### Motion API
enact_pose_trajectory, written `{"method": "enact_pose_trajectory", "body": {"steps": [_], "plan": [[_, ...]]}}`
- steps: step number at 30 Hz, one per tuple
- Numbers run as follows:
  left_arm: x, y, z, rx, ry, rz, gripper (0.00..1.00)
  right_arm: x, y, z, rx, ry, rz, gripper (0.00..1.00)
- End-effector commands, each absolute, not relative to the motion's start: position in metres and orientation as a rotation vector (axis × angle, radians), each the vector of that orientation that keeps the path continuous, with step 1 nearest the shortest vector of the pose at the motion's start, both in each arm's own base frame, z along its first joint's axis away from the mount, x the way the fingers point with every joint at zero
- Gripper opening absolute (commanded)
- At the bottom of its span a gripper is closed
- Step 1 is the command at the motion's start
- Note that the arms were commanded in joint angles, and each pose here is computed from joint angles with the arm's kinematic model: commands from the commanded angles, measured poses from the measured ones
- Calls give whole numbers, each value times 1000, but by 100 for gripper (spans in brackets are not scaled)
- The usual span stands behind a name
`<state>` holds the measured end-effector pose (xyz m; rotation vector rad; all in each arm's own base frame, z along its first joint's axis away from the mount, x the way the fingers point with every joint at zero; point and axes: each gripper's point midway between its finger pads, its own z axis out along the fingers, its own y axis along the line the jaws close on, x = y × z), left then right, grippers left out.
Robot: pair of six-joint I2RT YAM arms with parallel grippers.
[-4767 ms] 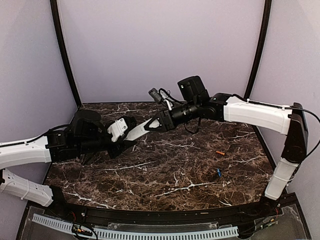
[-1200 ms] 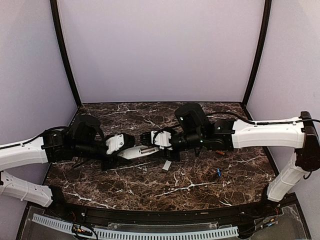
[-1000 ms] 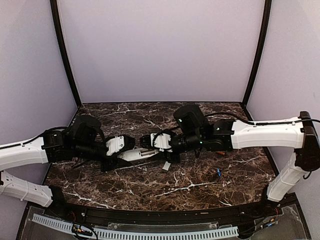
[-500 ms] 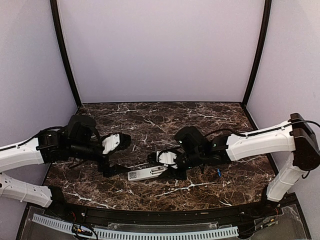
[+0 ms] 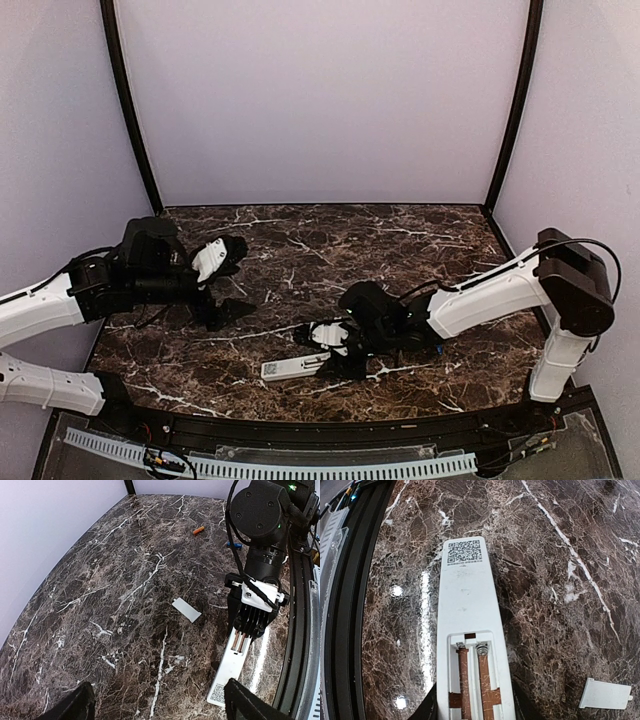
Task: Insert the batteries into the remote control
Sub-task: Place the remote control without batteries at the center of the board.
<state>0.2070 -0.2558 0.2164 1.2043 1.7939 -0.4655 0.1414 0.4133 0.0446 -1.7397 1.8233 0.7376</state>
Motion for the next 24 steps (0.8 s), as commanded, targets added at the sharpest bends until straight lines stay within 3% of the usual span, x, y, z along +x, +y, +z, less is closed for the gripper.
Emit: {"method": "enact_pose_trajectory", "body": {"steps": [1,6,15,24], "plan": [[215,-257,229,1171,1778,-450,89,134,414,32,-1715,1866,759,32],[217,-256,227,1183,1773,-430,89,132,410,20,-1749,1896,727,43],[217,-253,230,1189,1761,-411,89,139,412,14,-1804,1888,651,49],[215,-251,226,1193,1764,-407,89,137,426,57,-1809,1803,716,63]]}}
